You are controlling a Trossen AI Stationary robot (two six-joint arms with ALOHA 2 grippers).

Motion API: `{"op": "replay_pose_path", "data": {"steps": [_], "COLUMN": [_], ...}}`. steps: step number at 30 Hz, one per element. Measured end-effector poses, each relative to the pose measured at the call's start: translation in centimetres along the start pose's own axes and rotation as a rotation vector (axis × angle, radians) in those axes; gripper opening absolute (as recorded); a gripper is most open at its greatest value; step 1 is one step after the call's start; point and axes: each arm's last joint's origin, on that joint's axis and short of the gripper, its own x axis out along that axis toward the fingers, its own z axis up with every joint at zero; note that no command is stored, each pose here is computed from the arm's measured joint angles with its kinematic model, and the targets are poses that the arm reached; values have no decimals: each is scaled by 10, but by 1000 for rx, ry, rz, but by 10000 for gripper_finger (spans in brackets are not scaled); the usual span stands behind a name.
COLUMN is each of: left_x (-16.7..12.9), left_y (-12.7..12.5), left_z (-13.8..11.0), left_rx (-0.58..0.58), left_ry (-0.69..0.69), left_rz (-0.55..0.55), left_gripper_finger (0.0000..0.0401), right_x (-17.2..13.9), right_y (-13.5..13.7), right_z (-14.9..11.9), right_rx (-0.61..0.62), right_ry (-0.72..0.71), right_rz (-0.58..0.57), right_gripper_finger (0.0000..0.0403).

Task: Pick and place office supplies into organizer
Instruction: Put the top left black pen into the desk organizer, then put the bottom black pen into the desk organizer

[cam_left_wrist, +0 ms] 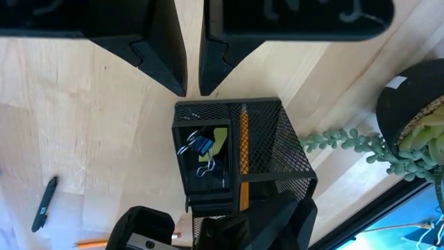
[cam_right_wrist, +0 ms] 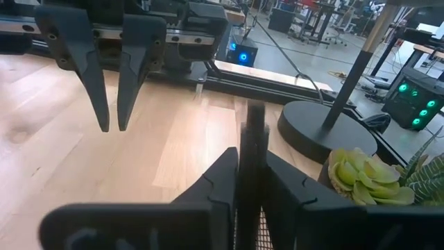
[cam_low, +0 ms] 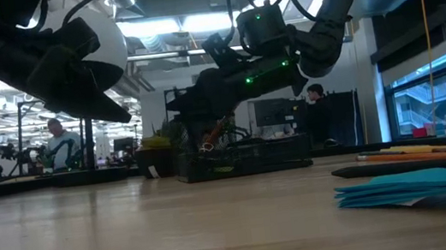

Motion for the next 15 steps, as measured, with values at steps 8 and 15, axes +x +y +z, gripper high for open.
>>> {"op": "replay_pose_path", "data": {"steps": [8, 15], "left_x": [0, 0], "left_y": [0, 0], "left_z": [0, 0], "left_rx": [-1, -4], "left_ry": [0, 0], "left_rz": [0, 0], "left_gripper_finger": [31, 31], "right_x": [0, -3], "right_y": [0, -2], "right_z": [1, 8], "right_rx": [26, 27], "right_ry": [-7, -26], "right_rz": [-4, -13], "right_gripper_finger": [81, 115]}}
